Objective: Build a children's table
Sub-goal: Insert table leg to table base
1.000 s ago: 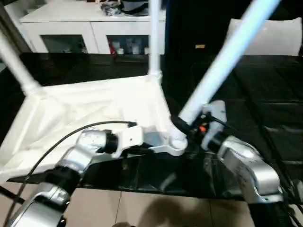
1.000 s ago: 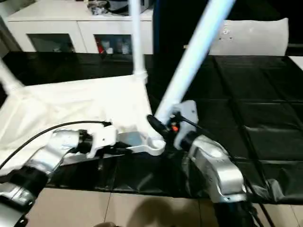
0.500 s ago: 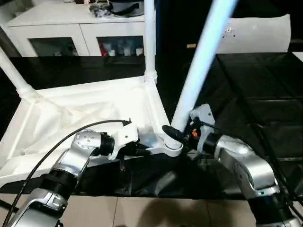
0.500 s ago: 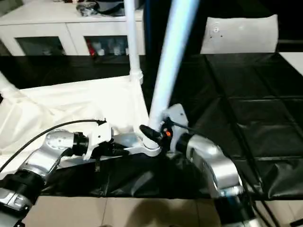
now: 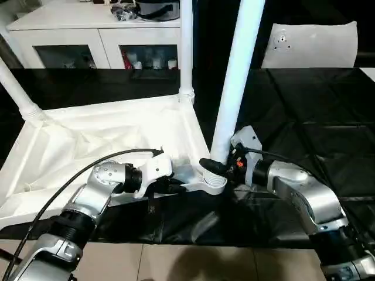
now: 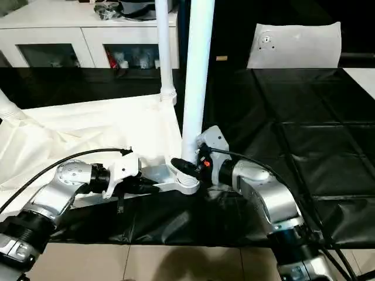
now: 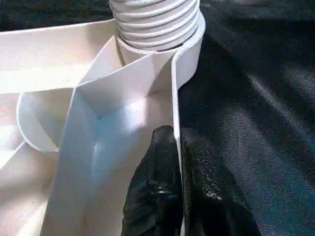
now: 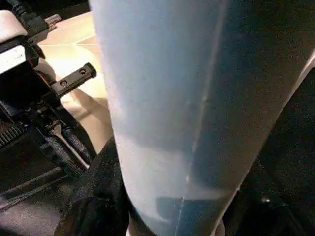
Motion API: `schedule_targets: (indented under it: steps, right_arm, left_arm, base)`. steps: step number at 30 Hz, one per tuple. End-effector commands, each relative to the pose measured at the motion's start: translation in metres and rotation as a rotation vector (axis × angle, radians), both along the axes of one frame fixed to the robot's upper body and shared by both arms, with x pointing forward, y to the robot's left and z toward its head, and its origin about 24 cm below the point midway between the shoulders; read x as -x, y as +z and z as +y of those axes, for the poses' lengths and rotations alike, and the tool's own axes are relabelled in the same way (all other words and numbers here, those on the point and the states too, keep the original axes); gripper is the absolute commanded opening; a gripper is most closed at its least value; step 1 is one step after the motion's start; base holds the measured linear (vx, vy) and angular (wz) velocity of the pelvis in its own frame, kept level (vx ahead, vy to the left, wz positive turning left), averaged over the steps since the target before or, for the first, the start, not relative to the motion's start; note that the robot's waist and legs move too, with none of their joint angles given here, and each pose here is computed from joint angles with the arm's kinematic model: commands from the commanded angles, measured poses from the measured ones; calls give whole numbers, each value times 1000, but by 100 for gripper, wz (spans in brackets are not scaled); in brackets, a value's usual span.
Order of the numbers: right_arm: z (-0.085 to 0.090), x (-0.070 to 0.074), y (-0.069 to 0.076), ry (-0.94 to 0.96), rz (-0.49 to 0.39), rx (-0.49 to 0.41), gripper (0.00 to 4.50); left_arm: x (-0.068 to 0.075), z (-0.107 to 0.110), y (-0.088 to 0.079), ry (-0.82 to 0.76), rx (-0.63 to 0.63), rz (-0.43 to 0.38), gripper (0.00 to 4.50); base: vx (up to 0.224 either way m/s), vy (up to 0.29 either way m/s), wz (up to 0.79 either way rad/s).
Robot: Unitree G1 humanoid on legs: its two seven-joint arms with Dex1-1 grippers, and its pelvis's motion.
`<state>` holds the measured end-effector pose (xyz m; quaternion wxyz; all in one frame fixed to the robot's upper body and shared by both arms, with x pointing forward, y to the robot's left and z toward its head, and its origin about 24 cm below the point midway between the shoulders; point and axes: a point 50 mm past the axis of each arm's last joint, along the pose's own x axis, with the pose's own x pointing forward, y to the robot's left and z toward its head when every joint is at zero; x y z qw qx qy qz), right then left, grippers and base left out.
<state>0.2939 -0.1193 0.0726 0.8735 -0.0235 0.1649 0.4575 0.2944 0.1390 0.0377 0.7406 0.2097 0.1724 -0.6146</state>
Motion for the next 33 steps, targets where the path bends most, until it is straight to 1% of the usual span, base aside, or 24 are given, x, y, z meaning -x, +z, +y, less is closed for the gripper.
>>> schedule_targets:
  steps: [1, 5, 7, 8, 10, 11, 13, 16, 19, 22, 26, 30, 31, 33]
  right_arm:
    - [-5, 1, -20, -30, 115, 11, 191]
    - [-10, 0, -25, -69, 173, -73, 191]
    - [-12, 0, -26, -78, 183, -92, 191]
    - [-18, 3, -34, -114, 213, -140, 191]
    - [-22, 7, -40, -147, 231, -180, 191]
    - [-22, 7, -40, -147, 231, -180, 191]
    - [-25, 10, -46, -177, 237, -205, 191]
    - [-30, 17, -55, -226, 216, -238, 191]
    - [-33, 23, -59, -244, 168, -212, 191]
    - [-34, 27, -58, -220, 59, -114, 191]
    - [-33, 27, -56, -172, -10, -26, 191]
    - [-27, 26, -53, -80, -52, 39, 191]
    - [-27, 26, -53, -80, -52, 39, 191]
    - [-21, 26, -54, -1, -43, 65, 191]
  left_arm:
    - [6, -1, -6, -17, -14, 22, 0]
    - [6, 0, -6, -8, -23, 19, 0]
    - [6, 1, -6, -6, -24, 19, 0]
    - [5, 2, -5, 5, -19, 21, 0]
    - [5, 2, -5, 15, -11, 23, 0]
    - [5, 2, -5, 15, -11, 23, 0]
    - [3, 2, -4, 28, -3, 21, 0]
    - [0, 2, -2, 51, 2, 10, 0]
    - [-1, 3, -1, 54, -2, 8, 0]
    - [-2, 4, -1, 52, -13, 6, 0]
    - [-2, 4, -1, 43, -30, 2, 0]
    - [-2, 7, -3, 17, -67, -5, 0]
    - [-2, 7, -3, 17, -67, -5, 0]
    - [-1, 8, -3, -12, -88, -8, 0]
  base:
    - [0, 0, 0]
    - [0, 0, 0]
    - [0, 0, 0]
    - [0, 0, 0]
    - [0, 0, 0]
    - [0, 0, 0]
    - [0, 0, 0]
    - [0, 0, 0]
    - [0, 0, 0]
    - [0, 0, 0]
    - [0, 0, 0]
    - [0, 0, 0]
    - [0, 0, 0]
    - [0, 0, 0]
